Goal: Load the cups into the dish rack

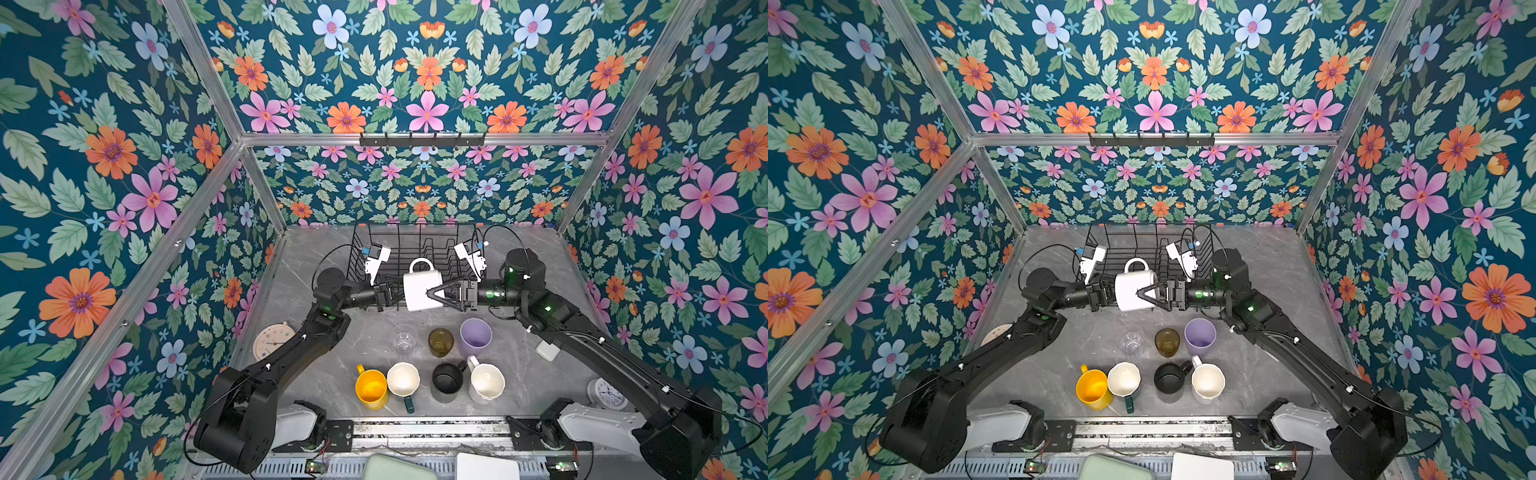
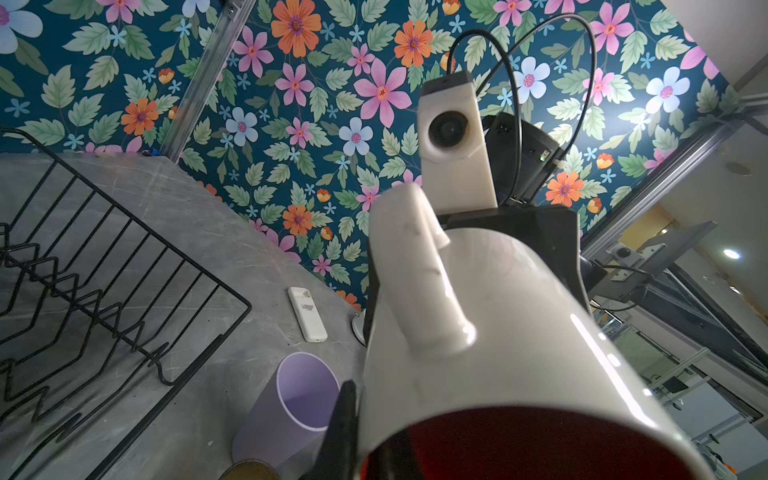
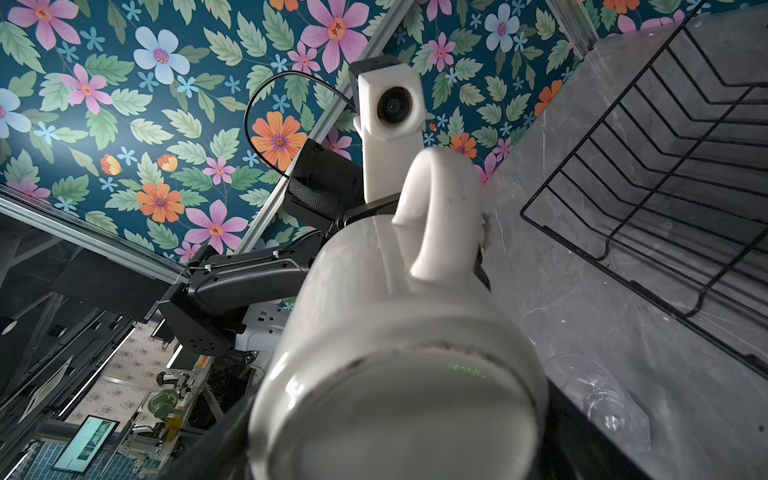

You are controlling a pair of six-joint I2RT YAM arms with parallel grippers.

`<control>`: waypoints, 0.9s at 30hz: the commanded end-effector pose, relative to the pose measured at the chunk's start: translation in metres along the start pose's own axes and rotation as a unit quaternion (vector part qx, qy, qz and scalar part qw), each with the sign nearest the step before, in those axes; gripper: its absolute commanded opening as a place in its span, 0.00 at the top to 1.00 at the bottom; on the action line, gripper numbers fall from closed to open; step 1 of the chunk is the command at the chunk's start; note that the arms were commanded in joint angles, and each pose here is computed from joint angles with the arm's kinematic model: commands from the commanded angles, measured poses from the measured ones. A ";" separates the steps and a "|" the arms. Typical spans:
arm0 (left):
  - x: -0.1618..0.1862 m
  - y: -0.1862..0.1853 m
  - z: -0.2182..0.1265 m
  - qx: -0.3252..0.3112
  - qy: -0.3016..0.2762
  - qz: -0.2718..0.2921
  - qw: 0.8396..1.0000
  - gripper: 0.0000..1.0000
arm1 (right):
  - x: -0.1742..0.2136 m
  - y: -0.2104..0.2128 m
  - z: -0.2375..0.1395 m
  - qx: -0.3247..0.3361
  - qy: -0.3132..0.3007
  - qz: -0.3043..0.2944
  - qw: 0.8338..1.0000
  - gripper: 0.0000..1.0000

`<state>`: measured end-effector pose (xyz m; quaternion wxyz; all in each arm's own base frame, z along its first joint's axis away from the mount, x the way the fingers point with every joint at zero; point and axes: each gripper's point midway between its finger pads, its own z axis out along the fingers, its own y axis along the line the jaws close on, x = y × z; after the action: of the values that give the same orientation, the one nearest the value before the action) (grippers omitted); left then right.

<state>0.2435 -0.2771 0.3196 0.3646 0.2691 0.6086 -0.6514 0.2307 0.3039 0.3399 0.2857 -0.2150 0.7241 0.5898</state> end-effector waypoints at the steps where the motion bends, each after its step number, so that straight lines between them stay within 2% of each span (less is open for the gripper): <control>1: -0.014 -0.015 0.001 0.017 -0.023 0.031 0.999 1.00 | 0.004 -0.016 0.003 0.032 0.002 0.006 0.999 1.00; 3: -0.014 -0.014 0.001 0.018 -0.022 0.031 0.999 1.00 | 0.004 -0.016 0.003 0.034 0.002 0.005 0.999 0.98; 7: -0.014 -0.014 0.001 0.018 -0.021 0.030 0.999 1.00 | 0.004 -0.018 0.003 0.038 0.003 0.007 0.999 0.66; 10: -0.014 -0.014 0.001 0.018 -0.021 0.030 0.999 1.00 | 0.004 -0.020 0.003 0.041 0.005 0.009 0.999 0.49; 12: -0.013 -0.013 0.001 0.018 -0.021 0.029 0.999 1.00 | 0.005 -0.020 0.005 0.039 0.010 0.011 0.999 0.42; 27: -0.013 -0.012 0.002 0.017 -0.020 0.026 0.999 1.00 | 0.010 -0.015 0.007 0.023 0.024 0.006 0.999 0.13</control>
<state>0.2451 -0.2772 0.3171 0.3619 0.2656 0.6116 -0.6515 0.2324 0.3068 0.3370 0.2751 -0.2180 0.7280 0.5889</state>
